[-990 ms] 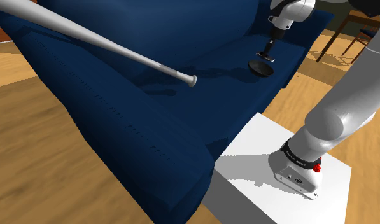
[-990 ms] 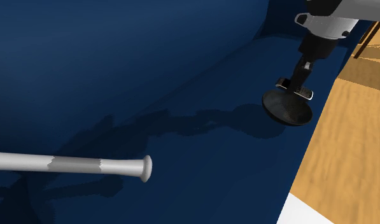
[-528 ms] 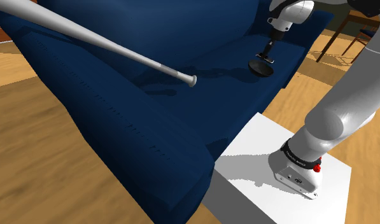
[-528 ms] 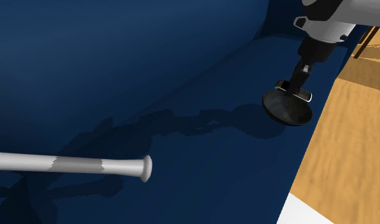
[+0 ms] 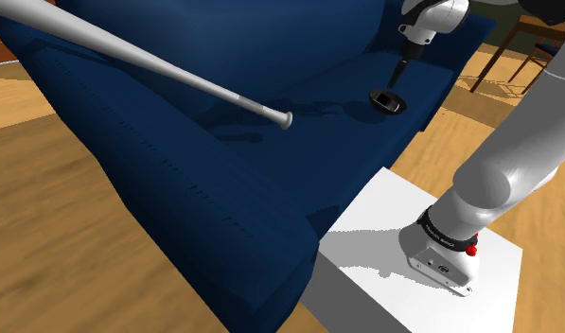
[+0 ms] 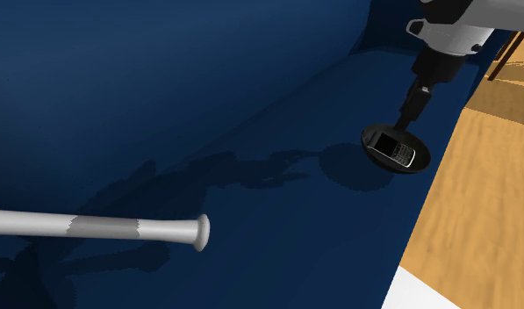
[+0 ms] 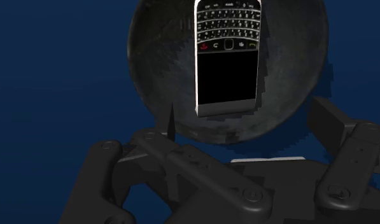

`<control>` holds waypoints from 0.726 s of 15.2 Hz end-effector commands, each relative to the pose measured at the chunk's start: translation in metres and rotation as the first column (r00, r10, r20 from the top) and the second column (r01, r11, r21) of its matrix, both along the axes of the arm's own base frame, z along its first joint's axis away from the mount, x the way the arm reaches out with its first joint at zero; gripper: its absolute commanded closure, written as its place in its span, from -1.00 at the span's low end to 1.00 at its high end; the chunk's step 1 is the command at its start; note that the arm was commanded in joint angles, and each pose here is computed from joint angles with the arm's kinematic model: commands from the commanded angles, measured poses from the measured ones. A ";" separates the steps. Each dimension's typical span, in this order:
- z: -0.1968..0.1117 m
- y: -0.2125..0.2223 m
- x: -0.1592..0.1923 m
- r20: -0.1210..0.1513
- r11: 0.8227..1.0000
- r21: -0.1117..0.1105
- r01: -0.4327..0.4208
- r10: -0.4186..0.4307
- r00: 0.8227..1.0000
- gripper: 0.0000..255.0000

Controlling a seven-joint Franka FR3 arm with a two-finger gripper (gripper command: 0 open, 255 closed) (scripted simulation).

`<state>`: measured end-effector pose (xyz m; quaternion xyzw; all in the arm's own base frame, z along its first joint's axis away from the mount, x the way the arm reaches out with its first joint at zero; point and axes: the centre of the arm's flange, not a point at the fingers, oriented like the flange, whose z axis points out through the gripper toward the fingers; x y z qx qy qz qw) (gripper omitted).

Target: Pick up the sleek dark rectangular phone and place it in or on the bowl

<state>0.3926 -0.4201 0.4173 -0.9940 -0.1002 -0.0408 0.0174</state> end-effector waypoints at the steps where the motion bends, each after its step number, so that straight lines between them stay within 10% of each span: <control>1: 0.020 -0.002 -0.002 0.000 1.000 0.000 0.000 0.000 1.000 -1.00; 11: 0.044 -0.003 -0.004 0.000 1.000 0.000 0.000 0.000 1.000 -1.00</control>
